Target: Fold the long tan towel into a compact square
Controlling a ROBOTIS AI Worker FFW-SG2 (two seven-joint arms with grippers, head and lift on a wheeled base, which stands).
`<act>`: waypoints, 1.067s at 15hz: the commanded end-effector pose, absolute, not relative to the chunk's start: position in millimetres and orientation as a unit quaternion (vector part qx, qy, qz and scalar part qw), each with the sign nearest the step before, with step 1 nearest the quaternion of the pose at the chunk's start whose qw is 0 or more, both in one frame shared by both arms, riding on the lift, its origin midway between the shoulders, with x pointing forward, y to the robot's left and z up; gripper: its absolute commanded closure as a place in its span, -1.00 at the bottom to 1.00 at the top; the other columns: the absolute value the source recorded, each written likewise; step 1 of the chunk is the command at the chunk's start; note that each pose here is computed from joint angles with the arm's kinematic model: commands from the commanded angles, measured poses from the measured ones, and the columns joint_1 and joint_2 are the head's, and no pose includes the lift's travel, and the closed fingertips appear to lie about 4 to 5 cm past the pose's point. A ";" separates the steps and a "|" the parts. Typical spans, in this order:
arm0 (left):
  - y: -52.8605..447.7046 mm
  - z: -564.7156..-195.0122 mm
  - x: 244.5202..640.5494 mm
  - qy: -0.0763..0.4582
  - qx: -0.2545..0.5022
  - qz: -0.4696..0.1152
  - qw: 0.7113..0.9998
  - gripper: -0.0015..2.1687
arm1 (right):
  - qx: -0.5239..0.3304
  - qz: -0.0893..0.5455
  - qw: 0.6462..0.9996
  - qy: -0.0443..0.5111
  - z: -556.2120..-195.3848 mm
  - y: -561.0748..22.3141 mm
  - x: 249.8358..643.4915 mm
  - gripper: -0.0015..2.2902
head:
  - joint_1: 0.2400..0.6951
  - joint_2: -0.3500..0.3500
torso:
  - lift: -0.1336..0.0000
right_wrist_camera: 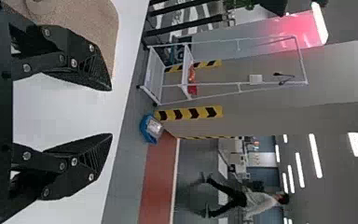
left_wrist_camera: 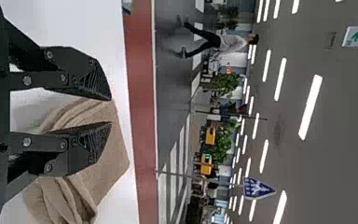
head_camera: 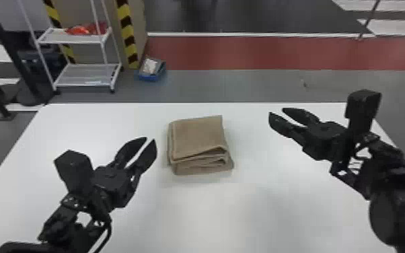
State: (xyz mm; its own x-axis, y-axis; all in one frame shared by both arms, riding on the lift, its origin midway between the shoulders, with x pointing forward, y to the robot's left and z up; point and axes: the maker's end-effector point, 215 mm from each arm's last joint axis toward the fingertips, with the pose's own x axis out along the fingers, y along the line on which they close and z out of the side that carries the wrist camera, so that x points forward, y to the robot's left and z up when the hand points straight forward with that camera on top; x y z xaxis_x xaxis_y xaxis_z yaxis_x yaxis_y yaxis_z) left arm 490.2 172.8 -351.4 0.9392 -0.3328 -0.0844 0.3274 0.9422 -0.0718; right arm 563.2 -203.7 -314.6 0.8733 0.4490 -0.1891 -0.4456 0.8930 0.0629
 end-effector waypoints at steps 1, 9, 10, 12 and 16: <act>176.5 -325.1 490.5 -0.003 -0.008 -0.148 0.989 -0.98 | 0.018 0.218 0.974 0.059 -305.4 -223.2 543.2 -0.96 | 1.00 -0.09 | -0.84; 199.2 -295.7 469.4 -0.079 0.023 -0.072 0.994 -0.96 | 0.096 0.168 0.981 0.025 -322.0 -236.7 483.7 -0.96 | 1.00 -0.22 | -0.84; 207.9 -298.1 465.1 -0.075 0.023 -0.073 0.994 -0.96 | 0.095 0.148 0.984 0.017 -319.8 -235.8 475.1 -0.96 | 1.00 -0.21 | -0.84; 224.9 -297.9 459.1 -0.059 0.028 -0.073 0.995 -0.96 | 0.104 0.139 0.985 0.019 -324.2 -226.8 465.7 -0.96 | 1.00 -0.16 | -0.84; 243.1 -302.6 461.5 -0.030 0.034 -0.067 0.997 -0.96 | 0.098 0.131 0.986 0.022 -323.5 -213.8 459.5 -0.96 | 1.00 0.03 | -0.84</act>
